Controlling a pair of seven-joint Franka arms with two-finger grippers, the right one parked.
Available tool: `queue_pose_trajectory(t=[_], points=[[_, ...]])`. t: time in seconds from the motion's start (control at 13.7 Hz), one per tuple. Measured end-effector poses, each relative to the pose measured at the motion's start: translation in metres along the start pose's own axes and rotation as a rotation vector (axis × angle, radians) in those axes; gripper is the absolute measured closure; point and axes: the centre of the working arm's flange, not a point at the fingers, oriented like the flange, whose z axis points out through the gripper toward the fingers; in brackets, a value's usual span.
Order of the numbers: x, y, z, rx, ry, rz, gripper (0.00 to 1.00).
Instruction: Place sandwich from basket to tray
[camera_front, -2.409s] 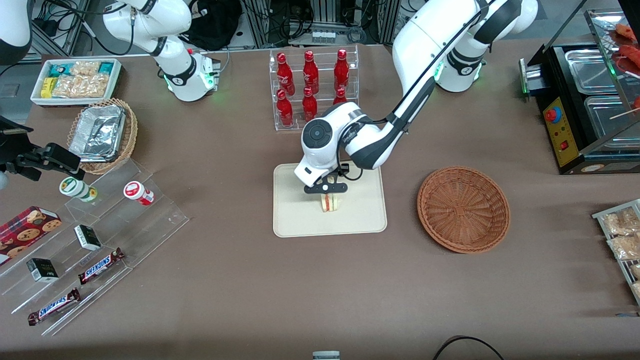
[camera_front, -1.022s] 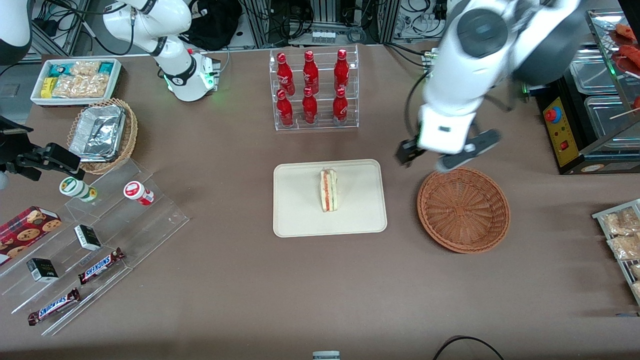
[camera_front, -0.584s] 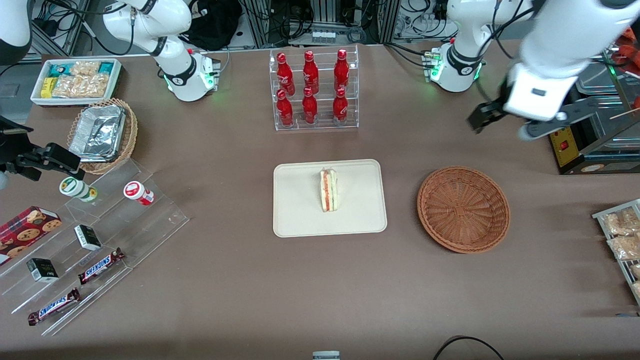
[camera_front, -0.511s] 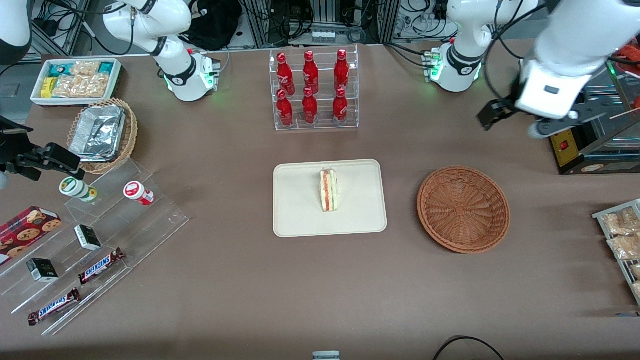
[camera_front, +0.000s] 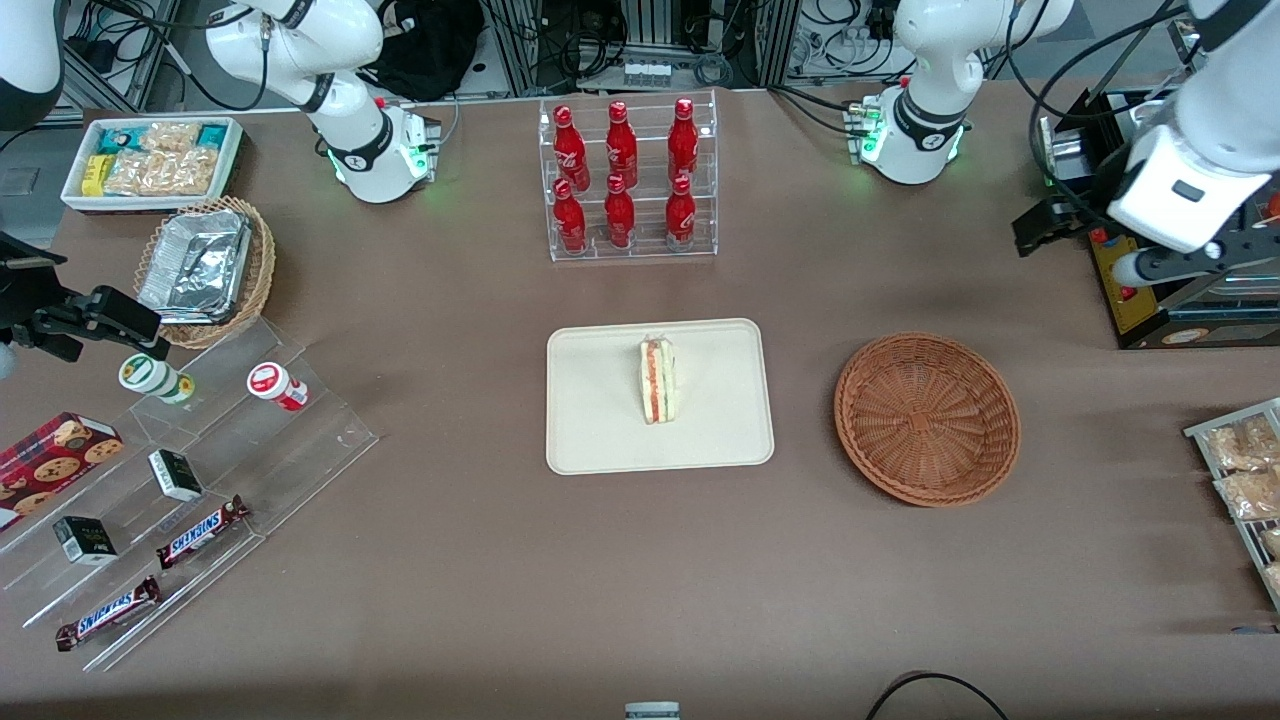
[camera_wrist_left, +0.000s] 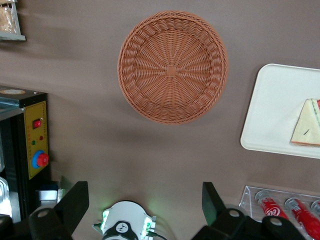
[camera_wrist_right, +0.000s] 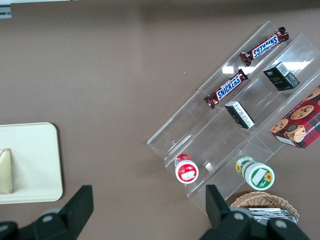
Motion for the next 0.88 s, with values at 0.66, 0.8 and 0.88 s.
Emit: queue_pose_trajectory(t=[0.66,0.8,0.88], points=[[0.007,-0.051,-0.026,-0.031,0.054,0.023,0.00],[0.008,-0.058,-0.030,-0.019,0.067,0.023,0.00],[0.010,-0.061,-0.030,-0.017,0.068,0.019,0.00]])
